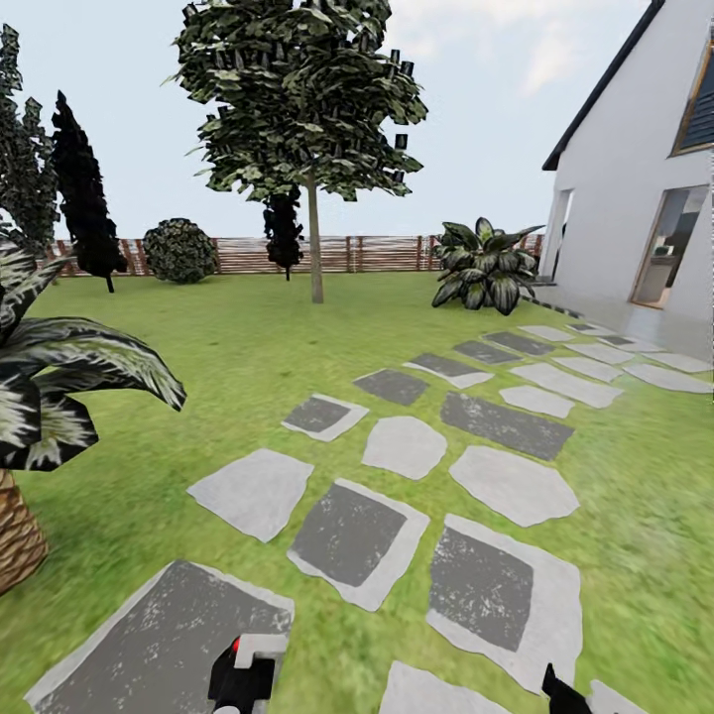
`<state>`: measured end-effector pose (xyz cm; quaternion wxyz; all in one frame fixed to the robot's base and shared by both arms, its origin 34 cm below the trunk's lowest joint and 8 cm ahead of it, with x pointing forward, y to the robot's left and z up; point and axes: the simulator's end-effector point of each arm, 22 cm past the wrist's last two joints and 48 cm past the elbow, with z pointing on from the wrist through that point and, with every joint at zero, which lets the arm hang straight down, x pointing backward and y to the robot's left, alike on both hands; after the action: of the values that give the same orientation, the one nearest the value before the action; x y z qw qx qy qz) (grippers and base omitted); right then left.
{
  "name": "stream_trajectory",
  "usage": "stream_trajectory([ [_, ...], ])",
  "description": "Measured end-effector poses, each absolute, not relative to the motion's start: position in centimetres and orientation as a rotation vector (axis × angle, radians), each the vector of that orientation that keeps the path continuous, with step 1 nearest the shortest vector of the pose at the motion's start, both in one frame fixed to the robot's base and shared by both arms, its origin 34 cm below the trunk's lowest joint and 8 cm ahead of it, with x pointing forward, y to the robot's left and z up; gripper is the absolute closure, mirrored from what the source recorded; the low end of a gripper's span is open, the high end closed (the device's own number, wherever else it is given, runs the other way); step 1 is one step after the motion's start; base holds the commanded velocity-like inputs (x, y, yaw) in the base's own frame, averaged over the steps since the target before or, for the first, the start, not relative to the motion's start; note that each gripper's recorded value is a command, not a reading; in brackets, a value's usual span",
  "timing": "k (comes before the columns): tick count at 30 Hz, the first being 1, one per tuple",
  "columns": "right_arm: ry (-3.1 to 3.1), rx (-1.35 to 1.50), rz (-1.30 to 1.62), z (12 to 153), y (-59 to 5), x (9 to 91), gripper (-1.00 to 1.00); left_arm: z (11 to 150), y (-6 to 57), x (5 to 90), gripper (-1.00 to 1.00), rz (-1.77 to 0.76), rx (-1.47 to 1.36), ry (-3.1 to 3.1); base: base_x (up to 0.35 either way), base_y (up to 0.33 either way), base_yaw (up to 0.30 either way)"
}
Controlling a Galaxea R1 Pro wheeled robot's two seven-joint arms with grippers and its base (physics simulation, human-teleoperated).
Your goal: In the garden, pick up the pesticide atomizer on the floor and spray pesticide onto both trees until each tree trunk is fully covered.
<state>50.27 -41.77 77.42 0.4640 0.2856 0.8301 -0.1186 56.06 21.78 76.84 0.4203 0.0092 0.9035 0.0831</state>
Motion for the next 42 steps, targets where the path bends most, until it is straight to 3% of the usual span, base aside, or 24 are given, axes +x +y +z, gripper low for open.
stream_trajectory([
  [42, 2.041, 0.693, -0.289, 77.5, -41.6, 50.3, -1.00, 77.1, 22.0, 56.1, 1.00, 0.207, 0.003, 2.252, 0.340, 0.000, 0.033],
])
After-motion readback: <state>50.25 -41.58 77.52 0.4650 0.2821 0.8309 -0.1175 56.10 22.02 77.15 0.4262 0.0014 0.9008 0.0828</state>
